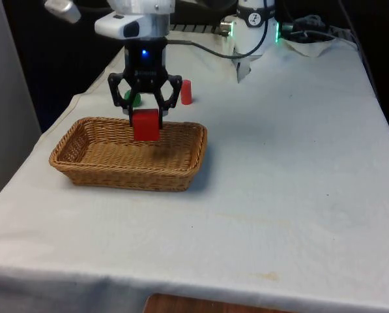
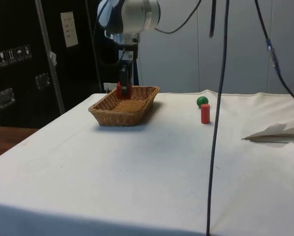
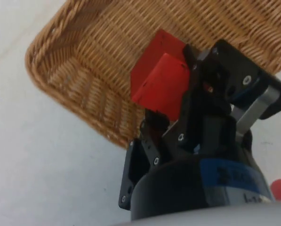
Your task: Pick up the object to the left of the cylinder and place it into the basket.
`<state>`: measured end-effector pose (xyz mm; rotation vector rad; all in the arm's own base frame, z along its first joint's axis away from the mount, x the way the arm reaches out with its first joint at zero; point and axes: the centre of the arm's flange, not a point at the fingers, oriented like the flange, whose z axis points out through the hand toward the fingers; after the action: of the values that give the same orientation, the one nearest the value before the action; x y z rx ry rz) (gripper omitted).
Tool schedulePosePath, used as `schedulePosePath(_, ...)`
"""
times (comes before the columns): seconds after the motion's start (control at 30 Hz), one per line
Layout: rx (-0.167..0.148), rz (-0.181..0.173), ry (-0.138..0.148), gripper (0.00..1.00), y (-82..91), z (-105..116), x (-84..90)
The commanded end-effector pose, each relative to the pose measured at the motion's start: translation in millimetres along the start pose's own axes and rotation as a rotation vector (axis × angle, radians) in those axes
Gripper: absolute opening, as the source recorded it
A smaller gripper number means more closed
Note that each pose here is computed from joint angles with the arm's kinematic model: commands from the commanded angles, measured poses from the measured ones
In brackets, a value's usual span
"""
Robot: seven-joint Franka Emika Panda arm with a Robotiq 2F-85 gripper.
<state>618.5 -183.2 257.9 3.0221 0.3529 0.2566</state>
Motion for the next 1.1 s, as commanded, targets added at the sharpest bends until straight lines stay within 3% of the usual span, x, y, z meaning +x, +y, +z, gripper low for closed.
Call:
schedulePosePath(0.0,0.008,0.000,0.001,0.02,6.1,6,0.4)
schedulePosePath(0.37,0.016,0.004,-0.008,0.02,22.6,42,1.7)
schedulePosePath(0.63,0.020,0.008,-0.011,0.02,23.2,47,0.1)
schedulePosePath(0.73,0.020,0.009,-0.009,0.11,23.2,47,0.0)
schedulePosePath(0.77,0.019,0.010,-0.009,0.28,23.3,47,-0.2)
schedulePosePath(0.97,0.018,0.012,-0.008,0.86,23.3,46,-0.5)
schedulePosePath(1.0,0.018,0.012,-0.012,1.00,23.2,47,0.0)
schedulePosePath(1.07,0.019,0.012,-0.006,1.00,22.7,46,-0.1)
